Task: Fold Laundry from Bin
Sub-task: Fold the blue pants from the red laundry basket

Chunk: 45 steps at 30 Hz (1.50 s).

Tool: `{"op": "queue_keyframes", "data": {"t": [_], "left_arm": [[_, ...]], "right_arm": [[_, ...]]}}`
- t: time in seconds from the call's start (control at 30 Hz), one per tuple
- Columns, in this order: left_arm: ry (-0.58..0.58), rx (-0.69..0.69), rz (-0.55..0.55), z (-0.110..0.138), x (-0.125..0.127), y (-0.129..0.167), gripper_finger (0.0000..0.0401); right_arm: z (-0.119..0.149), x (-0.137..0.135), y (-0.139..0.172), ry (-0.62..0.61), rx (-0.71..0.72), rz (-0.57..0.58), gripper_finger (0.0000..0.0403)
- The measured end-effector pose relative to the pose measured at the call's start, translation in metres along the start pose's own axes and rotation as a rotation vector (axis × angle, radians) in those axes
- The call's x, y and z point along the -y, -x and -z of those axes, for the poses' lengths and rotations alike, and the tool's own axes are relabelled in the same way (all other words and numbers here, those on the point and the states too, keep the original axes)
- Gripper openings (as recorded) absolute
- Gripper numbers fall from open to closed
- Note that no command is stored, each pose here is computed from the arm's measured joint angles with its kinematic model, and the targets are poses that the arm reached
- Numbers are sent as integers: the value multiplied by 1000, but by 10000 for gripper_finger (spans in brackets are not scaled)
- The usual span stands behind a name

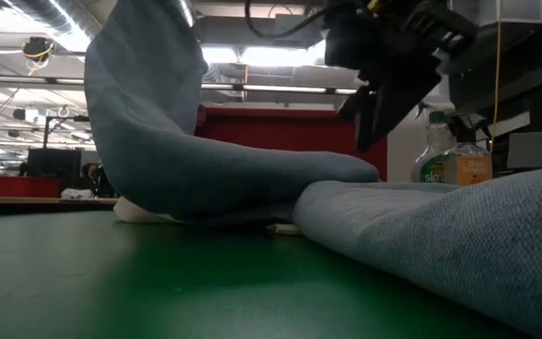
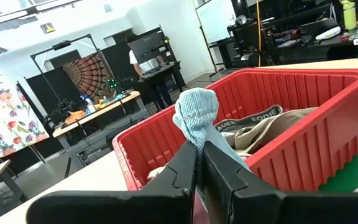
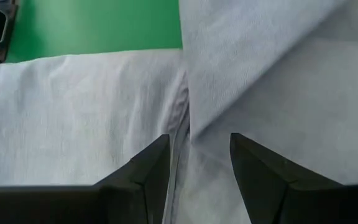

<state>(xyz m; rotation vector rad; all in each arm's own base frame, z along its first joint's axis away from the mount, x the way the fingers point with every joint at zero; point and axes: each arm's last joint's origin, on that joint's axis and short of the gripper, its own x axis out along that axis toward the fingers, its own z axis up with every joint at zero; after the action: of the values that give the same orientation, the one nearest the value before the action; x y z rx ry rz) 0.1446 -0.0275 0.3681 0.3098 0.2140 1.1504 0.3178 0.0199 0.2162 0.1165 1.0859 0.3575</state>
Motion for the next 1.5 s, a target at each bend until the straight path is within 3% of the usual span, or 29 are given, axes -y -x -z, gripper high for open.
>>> {"op": "queue_keyframes", "data": {"t": [0.53, 0.63, 0.73, 0.83, 1.0, 1.17, 1.37, 1.5], "left_arm": [[8, -2, 47, 1, 2, 0, 14], [6, -3, 49, 1, 2, 0, 14], [-11, 0, 28, 0, 2, 0, 14], [-61, 0, -21, -5, 0, 0, 8], [-50, 0, -22, -15, -2, 0, 6], [-56, 0, -23, -16, -2, 0, 6], [-60, 0, -23, -16, -2, 0, 5], [-64, 0, -22, -16, -2, 0, 6]], "right_arm": [[-5, 11, -32, -89, 5, 0, 163], [-6, 12, -33, -105, 18, 1, 133], [-10, 13, -32, -98, 53, 26, 72], [-23, 17, -24, -86, 117, 123, 13], [-57, 32, 0, -20, 346, 356, 27], [-78, 61, 27, 51, 525, 510, 6], [-71, 103, 35, 4, 524, 591, 28], [-62, 129, 24, -44, 474, 614, 28]]}}
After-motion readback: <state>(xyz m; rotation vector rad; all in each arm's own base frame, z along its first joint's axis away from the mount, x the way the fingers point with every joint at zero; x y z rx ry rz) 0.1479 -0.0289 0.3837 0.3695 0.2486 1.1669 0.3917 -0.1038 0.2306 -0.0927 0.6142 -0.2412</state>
